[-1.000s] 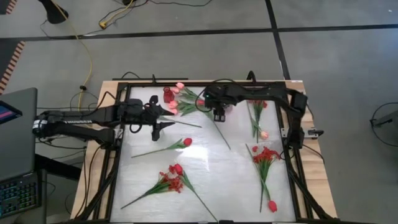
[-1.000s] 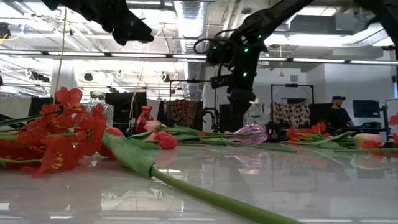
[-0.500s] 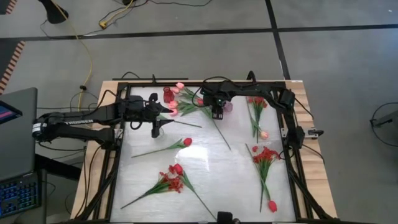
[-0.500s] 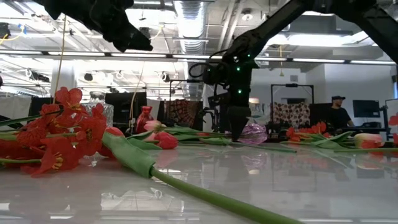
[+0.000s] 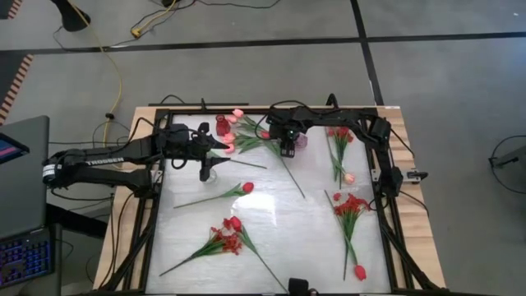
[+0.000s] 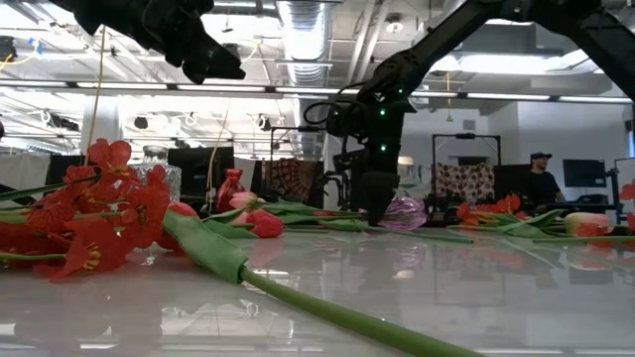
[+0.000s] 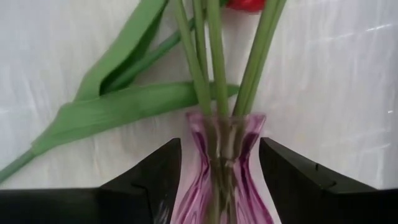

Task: Sort flowers into vase by color
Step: Adjust the purple vase

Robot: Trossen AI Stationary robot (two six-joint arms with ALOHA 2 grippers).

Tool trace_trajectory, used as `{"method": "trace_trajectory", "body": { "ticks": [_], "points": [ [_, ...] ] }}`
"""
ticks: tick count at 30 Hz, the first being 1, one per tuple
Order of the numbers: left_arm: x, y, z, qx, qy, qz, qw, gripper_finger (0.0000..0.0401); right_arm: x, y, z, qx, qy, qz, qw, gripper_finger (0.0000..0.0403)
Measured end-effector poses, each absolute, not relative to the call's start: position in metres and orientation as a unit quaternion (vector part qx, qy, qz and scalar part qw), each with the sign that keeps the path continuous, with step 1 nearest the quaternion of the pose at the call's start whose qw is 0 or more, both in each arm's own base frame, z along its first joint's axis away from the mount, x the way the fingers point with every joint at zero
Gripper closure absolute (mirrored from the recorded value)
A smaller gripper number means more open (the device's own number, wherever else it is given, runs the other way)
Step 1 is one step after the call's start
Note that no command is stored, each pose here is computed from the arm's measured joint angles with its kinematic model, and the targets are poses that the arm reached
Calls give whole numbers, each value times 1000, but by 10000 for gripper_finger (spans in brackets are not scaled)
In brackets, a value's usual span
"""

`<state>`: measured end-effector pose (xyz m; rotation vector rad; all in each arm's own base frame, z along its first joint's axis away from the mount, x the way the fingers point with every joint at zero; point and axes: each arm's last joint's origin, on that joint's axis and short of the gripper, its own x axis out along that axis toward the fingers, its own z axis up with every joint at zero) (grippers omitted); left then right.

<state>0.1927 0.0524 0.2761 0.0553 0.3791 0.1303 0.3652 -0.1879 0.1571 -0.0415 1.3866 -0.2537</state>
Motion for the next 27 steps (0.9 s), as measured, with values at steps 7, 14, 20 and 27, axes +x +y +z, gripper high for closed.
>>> {"method": "trace_trajectory", "body": {
  "ticks": [7, 14, 20, 27],
  "points": [
    [193, 52, 276, 23, 186, 66, 980, 226, 366, -188, 157, -19, 634, -118, 764, 211],
    [193, 52, 276, 20, 186, 66, 980, 226, 366, -189, 158, -20, 634, -118, 764, 258],
    [193, 52, 276, 18, 189, 66, 980, 226, 366, -189, 158, -18, 634, -122, 764, 239],
    [193, 52, 276, 18, 188, 67, 980, 226, 363, -189, 159, -11, 637, -123, 761, 260]
  ]
}}
